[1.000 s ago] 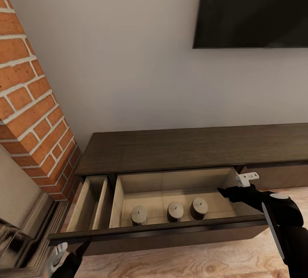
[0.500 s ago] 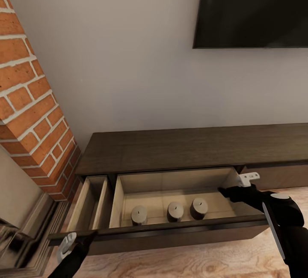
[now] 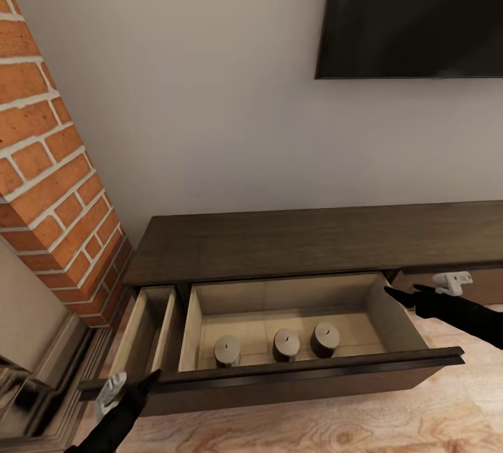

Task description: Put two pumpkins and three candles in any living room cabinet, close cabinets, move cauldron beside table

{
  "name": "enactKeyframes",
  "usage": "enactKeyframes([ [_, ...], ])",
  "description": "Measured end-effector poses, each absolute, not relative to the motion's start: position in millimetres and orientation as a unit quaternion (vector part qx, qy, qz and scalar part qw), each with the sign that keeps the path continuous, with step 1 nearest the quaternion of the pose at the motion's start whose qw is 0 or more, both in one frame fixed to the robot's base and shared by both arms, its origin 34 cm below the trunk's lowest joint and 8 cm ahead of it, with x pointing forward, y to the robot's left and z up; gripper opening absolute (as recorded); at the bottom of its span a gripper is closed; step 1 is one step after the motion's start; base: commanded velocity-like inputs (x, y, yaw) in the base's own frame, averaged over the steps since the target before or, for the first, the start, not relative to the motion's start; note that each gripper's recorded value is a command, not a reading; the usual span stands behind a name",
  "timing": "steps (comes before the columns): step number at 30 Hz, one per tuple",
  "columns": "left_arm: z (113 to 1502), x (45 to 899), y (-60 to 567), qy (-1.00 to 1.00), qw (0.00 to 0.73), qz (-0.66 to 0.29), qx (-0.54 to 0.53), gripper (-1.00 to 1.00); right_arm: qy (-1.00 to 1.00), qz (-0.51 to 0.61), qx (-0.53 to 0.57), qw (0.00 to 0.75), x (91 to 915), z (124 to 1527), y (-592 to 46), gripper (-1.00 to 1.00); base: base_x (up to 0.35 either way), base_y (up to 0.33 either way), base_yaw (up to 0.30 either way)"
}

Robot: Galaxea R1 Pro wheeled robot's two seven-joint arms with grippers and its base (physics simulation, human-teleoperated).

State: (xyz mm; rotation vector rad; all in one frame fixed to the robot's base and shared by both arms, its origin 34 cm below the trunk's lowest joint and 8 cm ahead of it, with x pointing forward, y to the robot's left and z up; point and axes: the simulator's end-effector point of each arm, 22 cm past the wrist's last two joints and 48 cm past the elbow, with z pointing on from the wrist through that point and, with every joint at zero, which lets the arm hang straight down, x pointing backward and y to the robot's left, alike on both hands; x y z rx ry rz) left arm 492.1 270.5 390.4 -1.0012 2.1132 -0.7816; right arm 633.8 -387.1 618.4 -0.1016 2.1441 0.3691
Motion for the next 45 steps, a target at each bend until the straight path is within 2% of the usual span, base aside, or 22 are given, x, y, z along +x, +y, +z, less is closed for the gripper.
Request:
enactKeyframes([
  [10, 402, 534, 268, 0.8, 0.349, -0.313, -0.375, 1.0, 0.869, 0.156, -0.042, 0.467, 633, 621, -387, 1.0, 0.0, 0.0, 0.0],
  [17, 392, 571, 267, 0.801, 0.336, -0.325, -0.374, 1.0, 0.869, 0.158, -0.042, 0.467, 633, 621, -386, 1.0, 0.0, 0.0, 0.0],
  [22, 421, 603, 276, 0.786, 0.37, -0.338, -0.362, 1.0, 0.869, 0.16, -0.042, 0.467, 633, 621, -385, 1.0, 0.0, 0.0, 0.0],
  [27, 427, 602, 276, 0.788, 0.377, -0.337, -0.352, 1.0, 0.867, 0.159, -0.044, 0.47, 634, 621, -383, 1.0, 0.0, 0.0, 0.0],
  [32, 422, 561, 245, 0.828, 0.361, -0.32, -0.286, 1.0, 0.866, 0.16, -0.048, 0.471, 634, 621, -381, 1.0, 0.0, 0.0, 0.0],
  [35, 404, 522, 229, 0.869, 0.339, -0.278, -0.227, 1.0, 0.866, 0.161, -0.049, 0.471, 634, 620, -380, 1.0, 0.0, 0.0, 0.0],
  [39, 370, 496, 230, 0.923, 0.316, -0.142, -0.165, 1.0, 0.867, 0.158, -0.05, 0.471, 634, 620, -381, 1.0, 0.0, 0.0, 0.0],
  [42, 367, 499, 227, 0.93, 0.329, -0.08, -0.142, 1.0, 0.866, 0.156, -0.051, 0.471, 634, 622, -384, 1.0, 0.0, 0.0, 0.0],
  [45, 359, 496, 226, 0.931, 0.335, -0.057, -0.134, 1.0, 0.866, 0.153, -0.048, 0.473, 634, 623, -388, 1.0, 0.0, 0.0, 0.0],
])
